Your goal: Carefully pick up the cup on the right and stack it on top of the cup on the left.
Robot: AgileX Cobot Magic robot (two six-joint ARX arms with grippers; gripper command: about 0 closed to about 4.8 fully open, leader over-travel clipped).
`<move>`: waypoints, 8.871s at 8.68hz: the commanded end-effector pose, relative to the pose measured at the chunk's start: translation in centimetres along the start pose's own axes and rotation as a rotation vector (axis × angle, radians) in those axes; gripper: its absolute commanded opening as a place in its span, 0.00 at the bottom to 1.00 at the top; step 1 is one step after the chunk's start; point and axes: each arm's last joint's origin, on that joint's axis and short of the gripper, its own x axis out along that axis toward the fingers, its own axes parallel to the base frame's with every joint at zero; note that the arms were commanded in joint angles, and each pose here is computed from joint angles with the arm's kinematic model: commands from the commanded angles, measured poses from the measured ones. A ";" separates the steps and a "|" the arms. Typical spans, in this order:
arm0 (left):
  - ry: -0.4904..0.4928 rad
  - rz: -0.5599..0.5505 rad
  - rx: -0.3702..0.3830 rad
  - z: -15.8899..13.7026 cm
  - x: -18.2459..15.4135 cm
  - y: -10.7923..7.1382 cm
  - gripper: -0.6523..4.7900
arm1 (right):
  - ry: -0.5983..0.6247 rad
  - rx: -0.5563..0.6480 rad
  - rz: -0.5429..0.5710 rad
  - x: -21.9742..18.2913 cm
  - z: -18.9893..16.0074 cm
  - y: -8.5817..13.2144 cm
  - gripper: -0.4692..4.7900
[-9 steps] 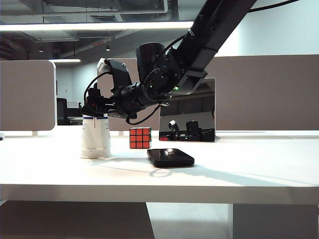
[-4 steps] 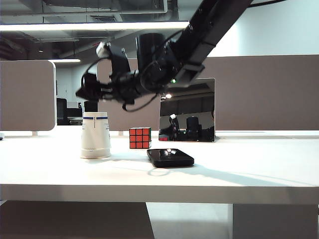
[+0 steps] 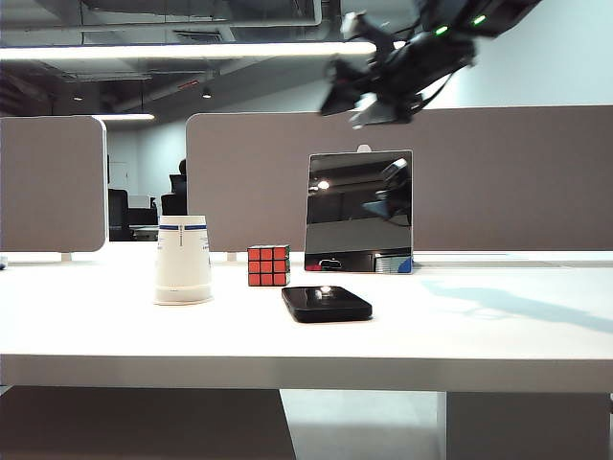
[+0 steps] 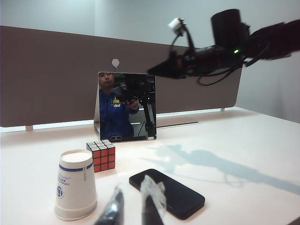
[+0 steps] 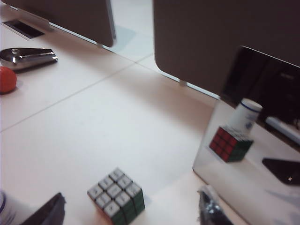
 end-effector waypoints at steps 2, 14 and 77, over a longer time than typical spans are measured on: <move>-0.017 -0.003 0.008 0.2 0.0 0.0 0.23 | 0.262 0.075 0.175 -3.1 -2.2 -1.7 0.12; -0.026 0.304 0.001 0.0 -0.1 0.9 0.11 | 0.130 -0.203 -0.031 -19.3 9.3 4.0 0.08; 0.228 0.509 0.199 -2.1 -0.6 1.6 0.11 | -0.323 0.035 -0.737 -33.0 -23.5 13.0 0.08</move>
